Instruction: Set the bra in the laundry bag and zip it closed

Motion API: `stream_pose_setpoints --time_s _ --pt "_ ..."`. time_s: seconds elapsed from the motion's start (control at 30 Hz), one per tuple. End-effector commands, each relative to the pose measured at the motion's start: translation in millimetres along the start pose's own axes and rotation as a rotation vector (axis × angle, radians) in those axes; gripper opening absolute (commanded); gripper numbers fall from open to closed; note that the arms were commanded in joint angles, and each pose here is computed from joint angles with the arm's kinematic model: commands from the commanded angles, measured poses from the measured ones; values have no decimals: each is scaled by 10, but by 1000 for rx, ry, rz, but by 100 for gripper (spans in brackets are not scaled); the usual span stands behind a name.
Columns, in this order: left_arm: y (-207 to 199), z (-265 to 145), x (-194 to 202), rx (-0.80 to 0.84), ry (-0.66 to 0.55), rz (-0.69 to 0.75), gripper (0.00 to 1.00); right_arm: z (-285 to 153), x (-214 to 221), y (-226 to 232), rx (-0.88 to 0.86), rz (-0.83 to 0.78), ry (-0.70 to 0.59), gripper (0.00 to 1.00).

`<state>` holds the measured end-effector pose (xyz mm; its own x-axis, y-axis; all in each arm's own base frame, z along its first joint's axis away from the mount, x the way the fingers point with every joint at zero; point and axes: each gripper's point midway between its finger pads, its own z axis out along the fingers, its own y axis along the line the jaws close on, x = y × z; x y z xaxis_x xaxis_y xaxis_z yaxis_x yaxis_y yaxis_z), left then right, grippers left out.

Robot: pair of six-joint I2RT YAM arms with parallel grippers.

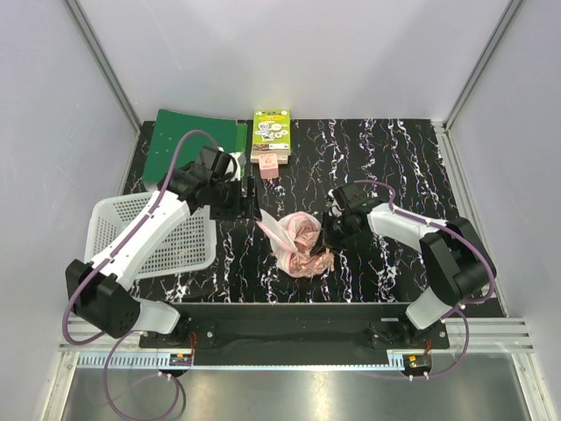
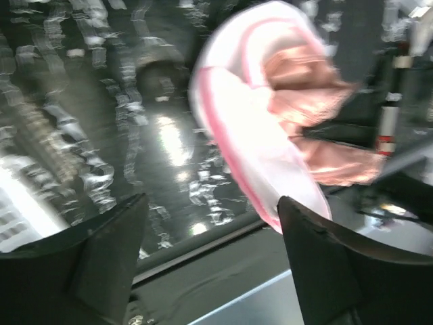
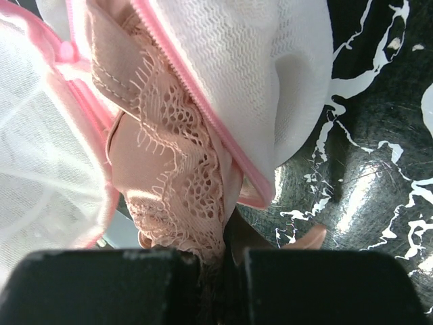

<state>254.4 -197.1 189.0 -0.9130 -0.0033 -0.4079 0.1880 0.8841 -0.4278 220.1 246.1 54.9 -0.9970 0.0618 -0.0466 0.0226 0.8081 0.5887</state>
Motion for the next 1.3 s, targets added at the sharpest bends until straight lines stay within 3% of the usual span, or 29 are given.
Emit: stream_pose_setpoints --time_s 0.0,0.13,0.2,0.33,0.63,0.93,1.27 --pt "180 -383 -259 -167 -139 69 83 -10 -1 95 -24 -1 23 0" --pt "-5 -532 -265 -79 -188 37 75 -73 5 148 -36 -8 27 0" --pt "-296 -617 -236 92 -219 50 73 -110 2 209 -61 -32 27 0" --pt "-708 -656 -158 326 -211 97 77 -132 -17 264 -80 -75 38 0" --pt "-782 279 253 337 112 242 82 -187 -7 445 -164 -171 88 0" --pt "-801 249 179 370 72 379 97 -452 20 554 -218 -352 4 0" --pt "-959 212 248 510 109 400 99 -810 240 936 -444 -505 -4 0"
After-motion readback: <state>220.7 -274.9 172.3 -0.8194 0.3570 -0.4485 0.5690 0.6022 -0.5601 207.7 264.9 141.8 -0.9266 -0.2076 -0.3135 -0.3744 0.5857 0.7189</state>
